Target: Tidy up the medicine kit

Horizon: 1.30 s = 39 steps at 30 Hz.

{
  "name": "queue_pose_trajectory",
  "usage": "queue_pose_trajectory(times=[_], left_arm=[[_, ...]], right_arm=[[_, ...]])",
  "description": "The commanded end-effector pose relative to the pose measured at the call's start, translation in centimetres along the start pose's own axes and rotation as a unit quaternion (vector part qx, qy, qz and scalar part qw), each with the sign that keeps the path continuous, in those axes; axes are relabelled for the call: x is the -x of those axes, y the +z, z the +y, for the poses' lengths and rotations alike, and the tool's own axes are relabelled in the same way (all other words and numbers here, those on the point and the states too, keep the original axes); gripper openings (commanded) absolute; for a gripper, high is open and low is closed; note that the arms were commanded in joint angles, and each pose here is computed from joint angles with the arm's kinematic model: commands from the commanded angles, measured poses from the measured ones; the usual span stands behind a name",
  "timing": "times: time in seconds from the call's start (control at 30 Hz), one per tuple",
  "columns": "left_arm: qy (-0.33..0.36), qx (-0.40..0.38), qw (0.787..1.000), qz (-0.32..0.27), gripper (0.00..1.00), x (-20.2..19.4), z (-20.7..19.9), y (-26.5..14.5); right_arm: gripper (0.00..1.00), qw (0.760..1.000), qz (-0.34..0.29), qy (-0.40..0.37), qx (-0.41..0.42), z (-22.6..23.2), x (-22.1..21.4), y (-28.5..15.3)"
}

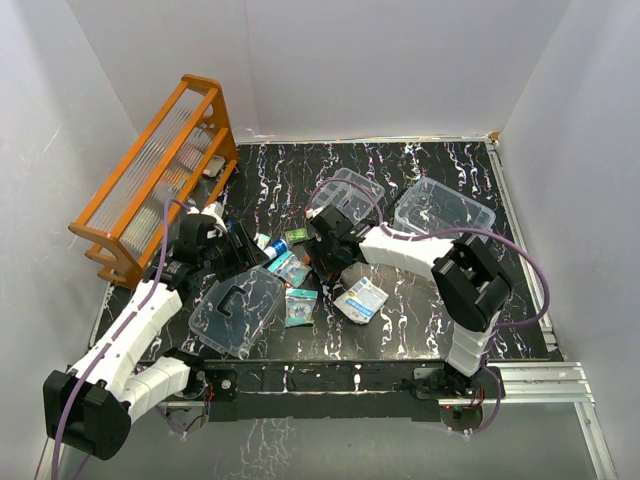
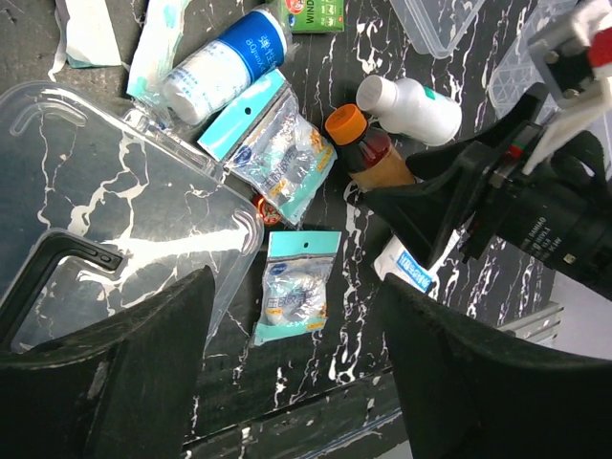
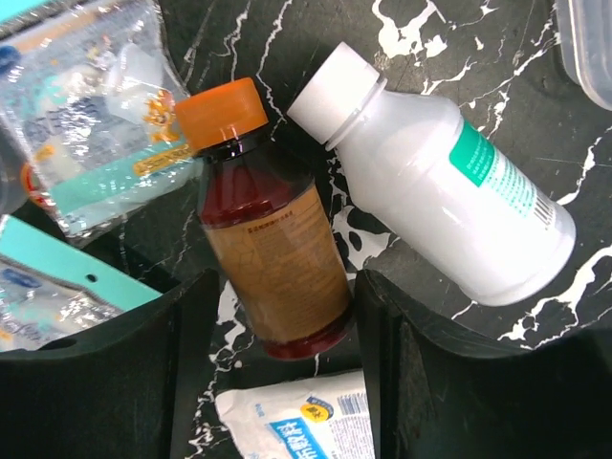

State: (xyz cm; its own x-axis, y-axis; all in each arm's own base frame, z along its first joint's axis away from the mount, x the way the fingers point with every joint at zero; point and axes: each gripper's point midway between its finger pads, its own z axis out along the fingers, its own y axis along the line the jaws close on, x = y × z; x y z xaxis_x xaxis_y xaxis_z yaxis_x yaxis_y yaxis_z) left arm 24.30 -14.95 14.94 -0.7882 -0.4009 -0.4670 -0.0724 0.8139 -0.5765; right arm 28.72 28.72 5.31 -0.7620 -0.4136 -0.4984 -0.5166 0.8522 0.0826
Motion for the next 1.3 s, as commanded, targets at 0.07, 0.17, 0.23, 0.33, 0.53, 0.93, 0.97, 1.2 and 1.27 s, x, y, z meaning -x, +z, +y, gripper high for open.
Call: queue_pose_trajectory(times=[0.07, 0.17, 0.23, 0.33, 0.53, 0.93, 0.97, 1.2, 1.27], left_arm=[[0.019, 0.008, 1.0, -0.002, 0.66, -0.3, 0.6, -0.3], [0.023, 0.014, 1.0, -0.004, 0.66, -0.2, 0.8, -0.3], [0.029, 0.016, 0.999, -0.007, 0.67, 0.0, 0.8, -0.5], [0.036, 0.024, 0.999, -0.014, 0.68, 0.4, 1.0, -0.9], [0.042, 0.03, 0.998, -0.021, 0.69, 0.6, 1.1, -1.1], [0.043, 0.035, 0.998, -0.041, 0.72, 1.4, 1.0, -2.2], [0.044, 0.035, 0.998, -0.04, 0.72, 1.4, 1.0, -2.2], [0.044, 0.03, 0.998, -0.038, 0.73, 1.5, 0.6, -2.2], [0.045, 0.03, 0.998, -0.039, 0.74, 1.5, 0.5, -2.2]], right_arm=[[0.52, 0.999, -0.019, -0.032, 0.008, 0.6, 1.4, 1.1], [0.51, 0.999, -0.022, -0.038, 0.007, 0.8, 1.7, 1.4], [0.52, 0.999, -0.022, -0.043, 0.003, 0.6, 1.9, 1.6], [0.53, 0.999, -0.021, -0.047, -0.008, 0.3, 2.0, 1.9], [0.32, 0.998, -0.025, -0.051, -0.007, 0.5, 2.8, 1.6], [0.28, 0.979, -0.186, 0.082, -0.023, -1.7, 8.4, -10.3], [0.29, 0.97, -0.208, 0.118, -0.047, -3.5, 8.9, -11.5], [0.32, 0.867, -0.301, 0.356, -0.178, -17.9, 8.0, -18.0], [0.33, 0.851, -0.302, 0.379, -0.204, -20.8, 7.1, -18.5]])
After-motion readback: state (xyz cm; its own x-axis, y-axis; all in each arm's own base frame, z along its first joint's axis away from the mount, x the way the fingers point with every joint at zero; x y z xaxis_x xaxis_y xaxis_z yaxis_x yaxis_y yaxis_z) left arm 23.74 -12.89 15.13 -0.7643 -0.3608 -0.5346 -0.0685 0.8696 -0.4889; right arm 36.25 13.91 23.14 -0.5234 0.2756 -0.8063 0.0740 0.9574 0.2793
